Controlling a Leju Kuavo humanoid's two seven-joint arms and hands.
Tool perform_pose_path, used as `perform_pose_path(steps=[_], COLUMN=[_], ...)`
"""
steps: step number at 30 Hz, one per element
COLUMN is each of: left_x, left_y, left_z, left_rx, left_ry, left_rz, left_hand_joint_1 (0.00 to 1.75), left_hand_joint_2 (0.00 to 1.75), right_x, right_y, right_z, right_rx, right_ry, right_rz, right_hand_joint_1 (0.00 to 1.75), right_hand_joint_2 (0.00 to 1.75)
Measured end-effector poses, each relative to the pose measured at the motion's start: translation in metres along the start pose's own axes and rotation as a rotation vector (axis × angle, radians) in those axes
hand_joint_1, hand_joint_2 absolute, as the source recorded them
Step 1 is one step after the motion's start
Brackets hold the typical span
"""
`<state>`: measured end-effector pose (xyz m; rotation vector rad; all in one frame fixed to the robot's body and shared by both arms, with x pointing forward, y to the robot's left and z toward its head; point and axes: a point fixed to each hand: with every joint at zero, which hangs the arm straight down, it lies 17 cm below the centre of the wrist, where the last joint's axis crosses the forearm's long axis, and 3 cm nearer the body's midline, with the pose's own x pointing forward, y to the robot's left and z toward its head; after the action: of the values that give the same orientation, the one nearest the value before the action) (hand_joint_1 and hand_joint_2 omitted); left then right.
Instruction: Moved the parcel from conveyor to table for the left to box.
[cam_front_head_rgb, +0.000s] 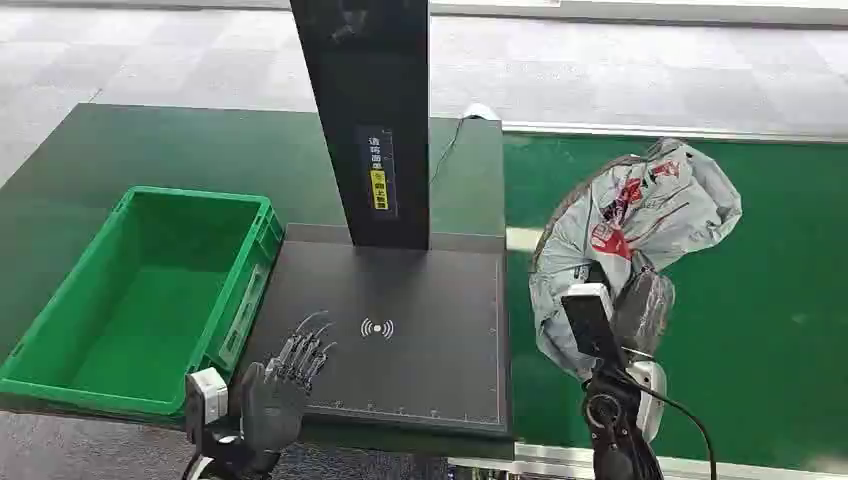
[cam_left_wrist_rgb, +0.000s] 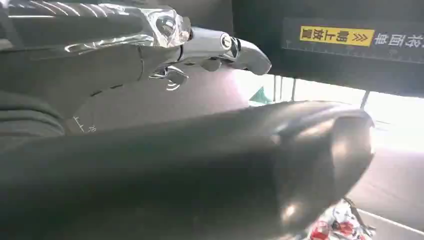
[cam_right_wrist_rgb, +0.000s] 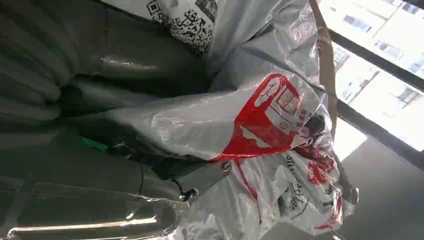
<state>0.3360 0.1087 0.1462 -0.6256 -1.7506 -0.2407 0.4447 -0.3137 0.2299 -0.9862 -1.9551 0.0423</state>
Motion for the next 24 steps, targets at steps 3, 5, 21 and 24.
perform_pose_path(steps=[3,5,21,24], left_x=[-0.001,-0.001,-0.001,-0.002], left_y=[0.0,0.0,-0.001,0.0], left_z=[0.0,-0.001,-0.003,-0.004], left_rx=[0.001,0.001,-0.02,-0.033], left_ry=[0.001,0.001,-0.012,-0.014], left_rz=[0.001,0.001,0.016,0.017], left_hand_joint_1=[0.0,0.0,0.0,0.0], left_hand_joint_2=[0.0,0.0,0.0,0.0], right_x=[0.003,0.005,0.04,0.069], right_y=[-0.004,-0.007,0.085,0.119], right_z=[0.0,-0.002,0.037,0.068], right_rx=[-0.012,-0.021,0.427,0.624], right_ry=[-0.006,-0.009,0.006,-0.026], right_rz=[-0.01,-0.013,-0.337,-0.468], right_hand_joint_1=[1.75,1.75,1.75,1.75], right_hand_joint_2=[1.75,1.75,1.75,1.75])
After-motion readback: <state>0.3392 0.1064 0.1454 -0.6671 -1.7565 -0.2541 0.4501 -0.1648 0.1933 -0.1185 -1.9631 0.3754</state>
